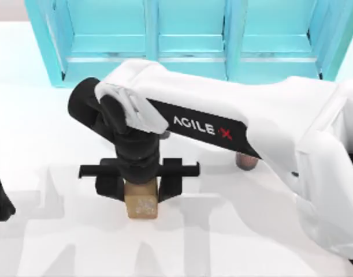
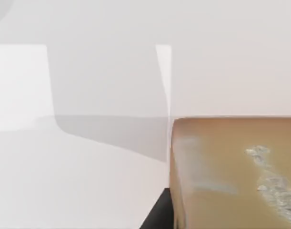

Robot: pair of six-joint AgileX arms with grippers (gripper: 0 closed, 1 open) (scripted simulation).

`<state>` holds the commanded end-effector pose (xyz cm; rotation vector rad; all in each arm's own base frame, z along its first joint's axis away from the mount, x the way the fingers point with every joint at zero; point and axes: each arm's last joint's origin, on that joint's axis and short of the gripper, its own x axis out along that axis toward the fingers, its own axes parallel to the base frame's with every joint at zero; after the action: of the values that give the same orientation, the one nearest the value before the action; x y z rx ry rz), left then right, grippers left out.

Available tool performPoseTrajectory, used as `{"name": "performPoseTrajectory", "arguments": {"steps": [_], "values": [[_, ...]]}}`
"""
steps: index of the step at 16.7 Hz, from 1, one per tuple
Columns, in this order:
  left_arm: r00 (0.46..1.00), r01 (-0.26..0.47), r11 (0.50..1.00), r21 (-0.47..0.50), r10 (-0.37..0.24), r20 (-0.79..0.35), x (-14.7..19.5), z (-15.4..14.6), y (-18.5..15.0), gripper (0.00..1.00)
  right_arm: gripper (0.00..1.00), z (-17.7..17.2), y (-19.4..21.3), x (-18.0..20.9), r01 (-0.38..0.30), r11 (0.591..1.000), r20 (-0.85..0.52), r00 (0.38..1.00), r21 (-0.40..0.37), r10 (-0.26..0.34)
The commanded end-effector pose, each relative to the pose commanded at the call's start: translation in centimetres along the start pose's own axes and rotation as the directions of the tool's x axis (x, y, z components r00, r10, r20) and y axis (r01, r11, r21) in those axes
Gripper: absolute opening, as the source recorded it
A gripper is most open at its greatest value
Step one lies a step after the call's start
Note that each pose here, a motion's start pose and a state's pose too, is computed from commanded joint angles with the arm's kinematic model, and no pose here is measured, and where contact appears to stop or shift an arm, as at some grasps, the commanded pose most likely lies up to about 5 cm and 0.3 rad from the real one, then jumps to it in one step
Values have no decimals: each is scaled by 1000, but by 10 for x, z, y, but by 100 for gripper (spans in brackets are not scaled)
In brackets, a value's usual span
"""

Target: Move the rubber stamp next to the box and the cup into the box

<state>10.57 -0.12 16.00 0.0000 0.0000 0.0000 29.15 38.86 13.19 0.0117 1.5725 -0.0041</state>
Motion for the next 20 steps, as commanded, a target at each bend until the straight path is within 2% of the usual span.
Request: {"name": "performPoseTrajectory", "arguments": {"steps": [6, 8, 10, 14, 17, 20], "values": [[1000, 0, 1000, 0, 0, 0, 0, 0, 0, 100, 0, 2, -2, 0, 2, 1000, -2, 1000, 4, -2], [1000, 0, 1000, 0, 0, 0, 0, 0, 0, 100, 0, 6, -15, -7, 19, 1000, -15, 1000, 5, -19], [1000, 0, 1000, 0, 0, 0, 0, 0, 0, 100, 0, 8, -33, -26, 21, 1000, -16, 1000, 6, -21], [1000, 0, 1000, 0, 0, 0, 0, 0, 0, 100, 0, 3, -72, -87, -26, 1000, 26, 999, 5, 26], [1000, 0, 1000, 0, 0, 0, 0, 0, 0, 100, 0, 1, -98, -100, -3, 1000, 3, 1000, 4, 3], [1000, 0, 1000, 0, 0, 0, 0, 0, 0, 100, 0, 1, -101, -100, 1, 1000, 0, 1000, 4, -1]]}}
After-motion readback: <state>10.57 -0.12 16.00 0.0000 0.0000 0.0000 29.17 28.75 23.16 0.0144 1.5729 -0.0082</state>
